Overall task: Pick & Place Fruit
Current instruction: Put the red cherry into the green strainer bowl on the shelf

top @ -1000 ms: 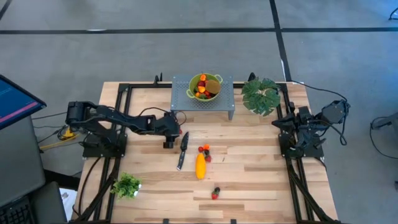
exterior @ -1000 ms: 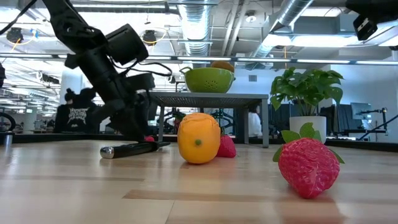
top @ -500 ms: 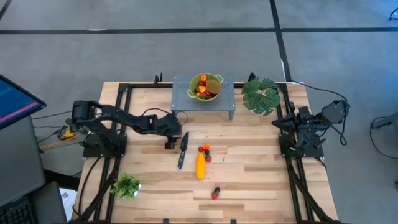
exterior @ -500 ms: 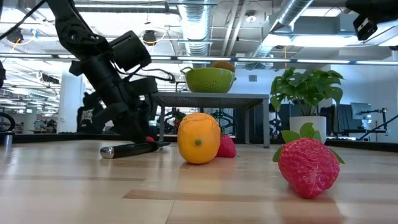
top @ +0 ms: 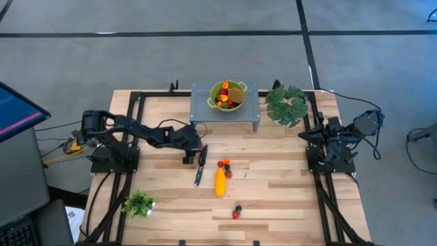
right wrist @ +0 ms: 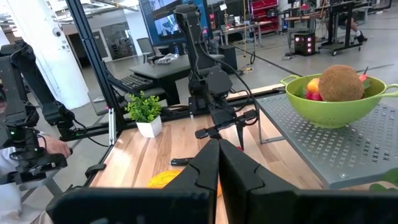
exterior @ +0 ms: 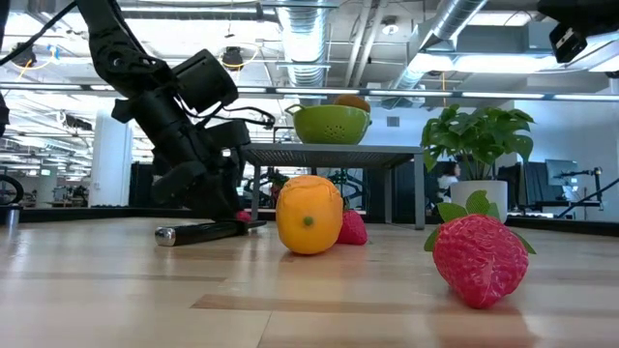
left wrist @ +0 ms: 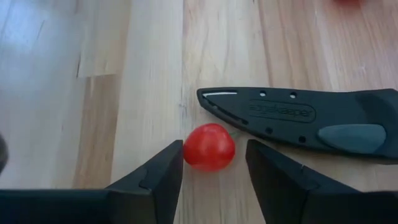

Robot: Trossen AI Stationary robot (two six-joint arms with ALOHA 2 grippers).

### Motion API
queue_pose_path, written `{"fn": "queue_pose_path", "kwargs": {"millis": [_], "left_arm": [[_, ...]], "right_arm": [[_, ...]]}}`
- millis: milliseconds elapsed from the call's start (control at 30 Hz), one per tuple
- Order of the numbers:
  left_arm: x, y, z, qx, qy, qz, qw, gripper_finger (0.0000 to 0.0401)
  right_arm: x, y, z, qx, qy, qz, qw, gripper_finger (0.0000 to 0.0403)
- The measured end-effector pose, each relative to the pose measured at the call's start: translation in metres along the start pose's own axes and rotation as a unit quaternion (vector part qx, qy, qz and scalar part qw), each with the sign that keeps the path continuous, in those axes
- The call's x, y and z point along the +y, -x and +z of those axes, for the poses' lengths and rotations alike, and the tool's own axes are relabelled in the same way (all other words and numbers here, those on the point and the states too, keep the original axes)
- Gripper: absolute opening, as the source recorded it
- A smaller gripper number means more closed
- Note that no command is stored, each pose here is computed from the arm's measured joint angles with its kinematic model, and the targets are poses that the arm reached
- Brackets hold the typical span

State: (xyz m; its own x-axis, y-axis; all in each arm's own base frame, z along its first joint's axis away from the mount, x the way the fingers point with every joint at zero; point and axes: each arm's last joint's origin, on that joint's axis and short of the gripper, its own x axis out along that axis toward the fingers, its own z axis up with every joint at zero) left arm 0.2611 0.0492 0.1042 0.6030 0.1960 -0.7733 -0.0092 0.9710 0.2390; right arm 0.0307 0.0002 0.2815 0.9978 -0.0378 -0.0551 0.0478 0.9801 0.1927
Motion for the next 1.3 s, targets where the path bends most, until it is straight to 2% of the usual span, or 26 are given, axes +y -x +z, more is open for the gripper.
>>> {"fn": "queue_pose_path", "kwargs": {"millis": [633,933,1133,1300], "left_arm": [[0.000,0.000,0.000,-0.006,-0.001,-0.007,1.000,0.0119],[0.001,0.011,0.004,-0.017,-0.003,0.003,1.000,0.0121],[0.009,0.053,0.030,-0.129,0.028,0.024,0.991,0.0119],[0.018,0.094,0.050,-0.251,0.078,0.033,0.964,0.0121]], "right_arm": [[0.000,0.000,0.000,0.000,0.000,0.000,1.000,0.0006],[0.000,0.000,0.000,0.000,0.000,0.000,1.000,0.0006],[0.000,0.000,0.000,0.000,0.000,0.000,1.000,0.0006],[0.000,0.000,0.000,0.000,0.000,0.000,1.000,0.0006]]}}
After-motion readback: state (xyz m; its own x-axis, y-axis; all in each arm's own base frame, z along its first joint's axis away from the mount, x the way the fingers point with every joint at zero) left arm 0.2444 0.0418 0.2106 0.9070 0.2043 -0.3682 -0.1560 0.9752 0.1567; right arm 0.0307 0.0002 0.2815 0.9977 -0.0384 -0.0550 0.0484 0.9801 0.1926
